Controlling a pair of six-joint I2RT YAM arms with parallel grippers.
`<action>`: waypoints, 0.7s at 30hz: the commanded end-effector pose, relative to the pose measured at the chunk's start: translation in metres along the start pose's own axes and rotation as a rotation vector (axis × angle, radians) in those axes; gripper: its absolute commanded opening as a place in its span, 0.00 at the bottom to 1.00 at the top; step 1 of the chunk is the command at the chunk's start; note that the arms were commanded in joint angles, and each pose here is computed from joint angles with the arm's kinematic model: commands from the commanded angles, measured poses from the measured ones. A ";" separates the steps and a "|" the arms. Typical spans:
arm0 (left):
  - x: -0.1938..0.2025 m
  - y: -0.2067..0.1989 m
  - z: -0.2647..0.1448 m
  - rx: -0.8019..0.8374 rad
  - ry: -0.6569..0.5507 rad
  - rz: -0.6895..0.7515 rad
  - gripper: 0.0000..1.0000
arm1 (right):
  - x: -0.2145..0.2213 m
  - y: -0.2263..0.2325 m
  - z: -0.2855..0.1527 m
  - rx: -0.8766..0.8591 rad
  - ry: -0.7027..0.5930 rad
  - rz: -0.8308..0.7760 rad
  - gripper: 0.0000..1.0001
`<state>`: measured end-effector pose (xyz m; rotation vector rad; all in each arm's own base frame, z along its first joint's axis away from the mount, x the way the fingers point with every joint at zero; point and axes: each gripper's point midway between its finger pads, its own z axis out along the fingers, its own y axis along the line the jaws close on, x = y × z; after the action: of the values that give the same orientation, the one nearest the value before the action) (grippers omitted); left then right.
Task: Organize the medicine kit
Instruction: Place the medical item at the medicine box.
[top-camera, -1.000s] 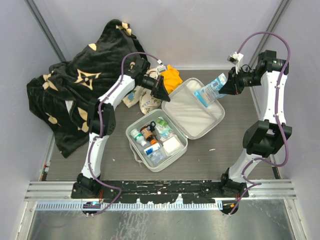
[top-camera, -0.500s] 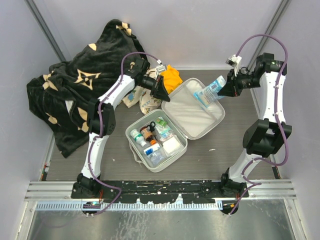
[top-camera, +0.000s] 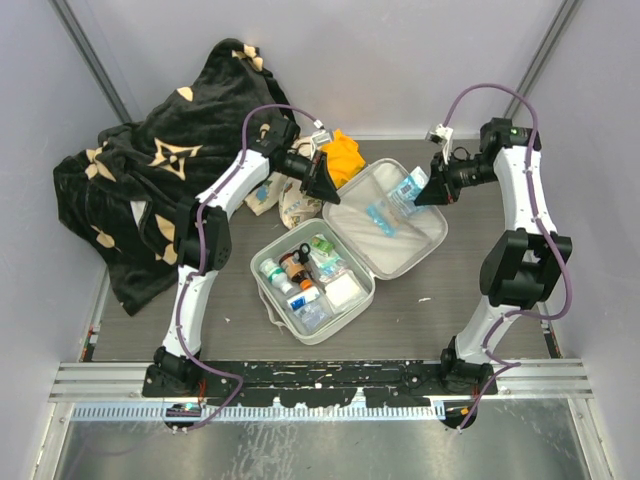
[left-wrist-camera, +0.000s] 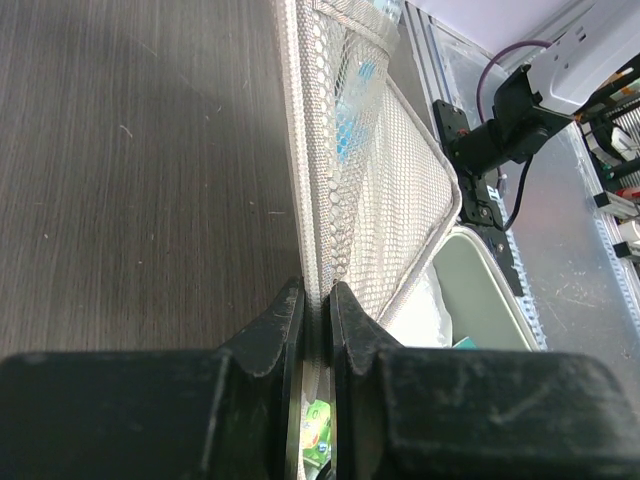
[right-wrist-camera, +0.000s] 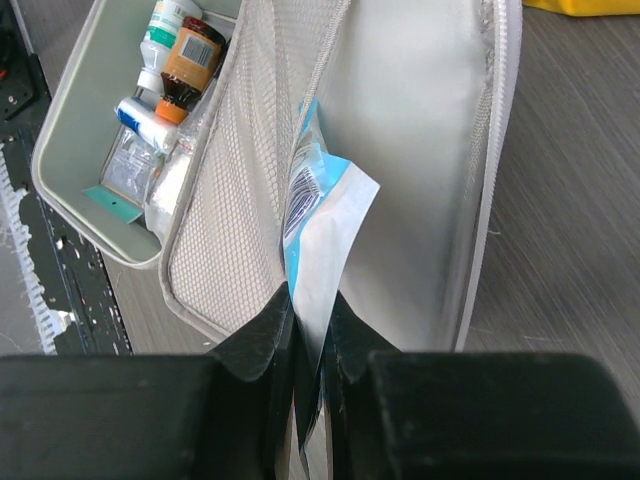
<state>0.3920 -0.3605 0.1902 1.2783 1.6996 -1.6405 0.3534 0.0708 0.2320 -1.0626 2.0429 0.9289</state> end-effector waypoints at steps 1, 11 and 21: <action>-0.046 -0.058 -0.011 0.110 -0.065 0.144 0.00 | -0.005 0.000 0.010 0.022 -0.015 -0.020 0.09; -0.043 -0.061 -0.012 0.104 -0.060 0.156 0.00 | -0.009 -0.035 -0.004 0.245 0.034 -0.005 0.52; -0.041 -0.058 -0.012 0.078 -0.050 0.166 0.00 | -0.012 -0.021 0.006 0.251 0.078 -0.051 0.51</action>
<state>0.3873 -0.3576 0.1868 1.3106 1.6700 -1.6240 0.3803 0.0607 0.2074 -0.9675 2.1883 0.6952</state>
